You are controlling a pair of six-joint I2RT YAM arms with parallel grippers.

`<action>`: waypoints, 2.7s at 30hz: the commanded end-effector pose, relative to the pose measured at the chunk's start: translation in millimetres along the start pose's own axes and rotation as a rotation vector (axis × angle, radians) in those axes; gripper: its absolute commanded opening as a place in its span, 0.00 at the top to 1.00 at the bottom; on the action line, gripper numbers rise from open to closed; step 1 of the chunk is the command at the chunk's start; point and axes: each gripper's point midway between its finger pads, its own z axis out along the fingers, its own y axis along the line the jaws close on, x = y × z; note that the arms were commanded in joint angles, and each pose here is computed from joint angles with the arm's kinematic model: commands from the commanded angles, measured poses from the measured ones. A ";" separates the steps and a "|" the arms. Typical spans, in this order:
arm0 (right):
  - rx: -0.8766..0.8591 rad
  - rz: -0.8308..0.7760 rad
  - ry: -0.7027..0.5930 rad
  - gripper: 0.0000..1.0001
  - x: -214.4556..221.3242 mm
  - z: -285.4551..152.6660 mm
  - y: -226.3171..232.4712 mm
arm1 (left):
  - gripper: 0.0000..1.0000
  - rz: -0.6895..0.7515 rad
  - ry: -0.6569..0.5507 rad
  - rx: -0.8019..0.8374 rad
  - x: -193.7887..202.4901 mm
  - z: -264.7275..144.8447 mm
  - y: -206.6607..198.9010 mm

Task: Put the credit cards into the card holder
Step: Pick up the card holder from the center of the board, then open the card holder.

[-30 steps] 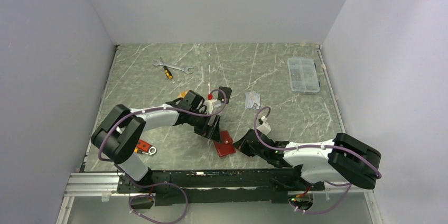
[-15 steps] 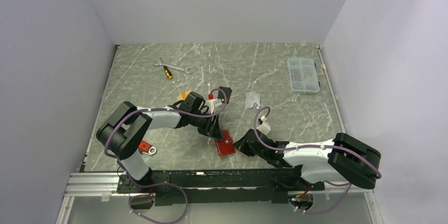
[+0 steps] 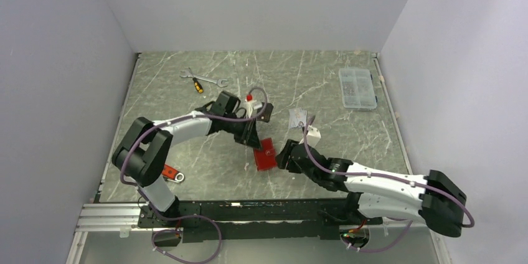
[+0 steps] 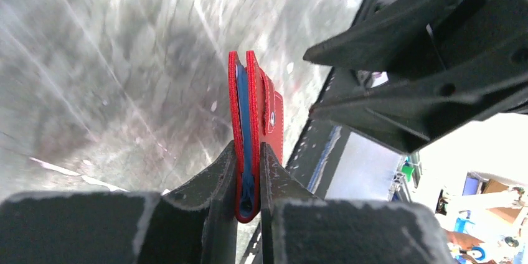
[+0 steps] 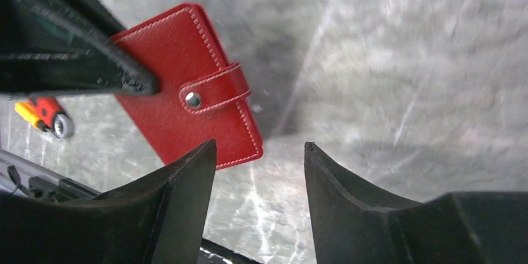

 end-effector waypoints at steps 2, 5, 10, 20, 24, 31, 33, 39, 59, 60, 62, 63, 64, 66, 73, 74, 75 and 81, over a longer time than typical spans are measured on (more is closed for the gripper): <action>0.007 -0.269 -0.185 0.34 -67.9 -33.2 30.4 | 0.96 0.129 -0.088 0.140 -65.6 -66.8 -62.7; -0.016 -0.390 -0.287 0.24 -101.3 -51.9 63.0 | 0.95 0.108 -0.139 0.165 -82.5 -95.2 -75.7; -0.013 -0.535 -0.342 0.24 -138.8 -66.0 118.6 | 0.95 0.110 -0.173 0.115 -84.9 -116.0 -80.2; 0.047 -0.703 -0.382 0.32 -130.9 -50.3 166.8 | 0.96 0.018 -0.208 0.131 -80.1 -133.8 -83.2; 0.072 -0.726 -0.387 0.35 -126.7 -49.0 167.3 | 0.96 0.009 -0.219 0.136 -78.8 -138.0 -86.6; 0.117 -0.787 -0.406 0.39 -118.8 -40.7 167.6 | 0.96 -0.028 -0.202 0.168 -76.9 -135.9 -87.5; 0.119 -0.807 -0.418 0.43 -117.5 -39.5 170.9 | 0.96 -0.041 -0.202 0.183 -75.0 -134.7 -87.2; 0.207 -0.876 -0.443 0.57 -112.6 -31.3 169.7 | 0.96 -0.055 -0.203 0.218 -72.4 -137.5 -90.1; 0.282 -0.748 -0.600 1.00 -141.4 -43.2 158.6 | 0.97 -0.050 -0.221 0.262 -63.5 -142.7 -99.1; 0.284 -0.729 -0.604 1.00 -144.1 -44.9 156.0 | 0.97 -0.049 -0.223 0.262 -63.1 -143.1 -99.7; 0.280 -0.675 -0.612 1.00 -150.4 -49.3 149.7 | 0.97 -0.047 -0.225 0.262 -62.4 -143.8 -100.4; 0.272 -0.645 -0.615 1.00 -153.7 -51.9 147.0 | 0.97 -0.046 -0.226 0.260 -62.4 -143.9 -100.6; 0.257 -0.621 -0.615 1.00 -155.5 -54.3 145.4 | 0.97 -0.046 -0.227 0.258 -62.1 -144.0 -100.5; 0.242 -0.580 -0.618 1.00 -161.2 -58.1 140.9 | 0.98 -0.046 -0.229 0.258 -61.1 -143.7 -100.1; 0.219 -0.526 -0.594 1.00 -159.5 -60.5 134.5 | 0.98 -0.038 -0.237 0.255 -60.2 -145.0 -102.0; 0.204 -0.539 -0.582 1.00 -157.0 -59.7 136.3 | 0.98 -0.036 -0.240 0.256 -60.4 -145.5 -102.4; 0.180 -0.564 -0.562 1.00 -153.2 -58.2 138.8 | 0.98 -0.034 -0.243 0.254 -60.5 -145.9 -102.3; 0.038 -0.631 -0.530 0.33 -138.8 -69.4 143.5 | 0.98 -0.052 -0.254 0.246 -62.1 -148.1 -96.8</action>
